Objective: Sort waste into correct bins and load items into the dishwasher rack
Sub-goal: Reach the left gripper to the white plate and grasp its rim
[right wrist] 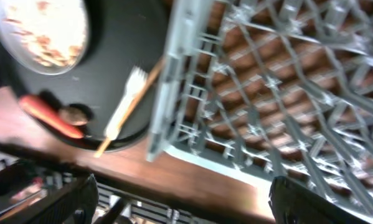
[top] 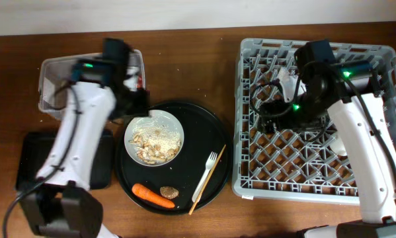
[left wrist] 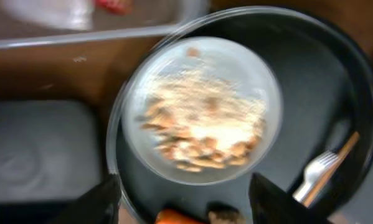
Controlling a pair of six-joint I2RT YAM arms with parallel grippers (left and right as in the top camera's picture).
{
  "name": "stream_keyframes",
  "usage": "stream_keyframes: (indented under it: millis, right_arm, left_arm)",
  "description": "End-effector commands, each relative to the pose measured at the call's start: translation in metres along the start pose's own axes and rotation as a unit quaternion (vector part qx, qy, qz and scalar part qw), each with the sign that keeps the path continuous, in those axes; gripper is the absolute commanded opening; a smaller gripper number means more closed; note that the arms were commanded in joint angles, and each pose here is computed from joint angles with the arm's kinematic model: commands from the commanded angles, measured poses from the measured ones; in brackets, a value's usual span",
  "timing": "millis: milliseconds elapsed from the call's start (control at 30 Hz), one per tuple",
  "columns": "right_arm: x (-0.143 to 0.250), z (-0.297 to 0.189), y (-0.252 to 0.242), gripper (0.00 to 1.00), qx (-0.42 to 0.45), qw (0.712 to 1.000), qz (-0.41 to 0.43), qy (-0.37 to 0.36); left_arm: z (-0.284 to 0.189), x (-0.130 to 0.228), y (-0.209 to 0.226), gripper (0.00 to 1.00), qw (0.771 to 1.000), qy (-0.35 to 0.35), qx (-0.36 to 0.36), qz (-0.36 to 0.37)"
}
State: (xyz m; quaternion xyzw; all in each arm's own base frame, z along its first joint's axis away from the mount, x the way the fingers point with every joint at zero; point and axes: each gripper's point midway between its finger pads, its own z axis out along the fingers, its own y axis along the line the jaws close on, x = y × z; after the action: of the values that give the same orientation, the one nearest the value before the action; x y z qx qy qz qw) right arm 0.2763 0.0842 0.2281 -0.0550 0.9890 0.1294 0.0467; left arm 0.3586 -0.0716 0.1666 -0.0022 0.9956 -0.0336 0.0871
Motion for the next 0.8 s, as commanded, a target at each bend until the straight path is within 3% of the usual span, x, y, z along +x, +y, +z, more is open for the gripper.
stream_keyframes:
  millis: [0, 300, 767]
  right_arm:
    - [0.005, -0.001, -0.023, 0.91, 0.066, 0.998, 0.01, 0.01]
    - [0.005, -0.001, -0.023, 0.91, 0.066, 0.998, 0.008, 0.01]
    - [0.008, -0.001, -0.022, 0.91, 0.066, 0.998, 0.008, 0.015]
  left_arm:
    - [0.023, 0.021, -0.049, 0.67, 0.998, 0.014, 0.034, 0.053]
    - [0.078, 0.033, -0.101, 0.67, 0.997, -0.017, 0.061, 0.034]
    - [0.151, 0.022, -0.108, 0.66, 0.998, -0.006, 0.056, 0.007]
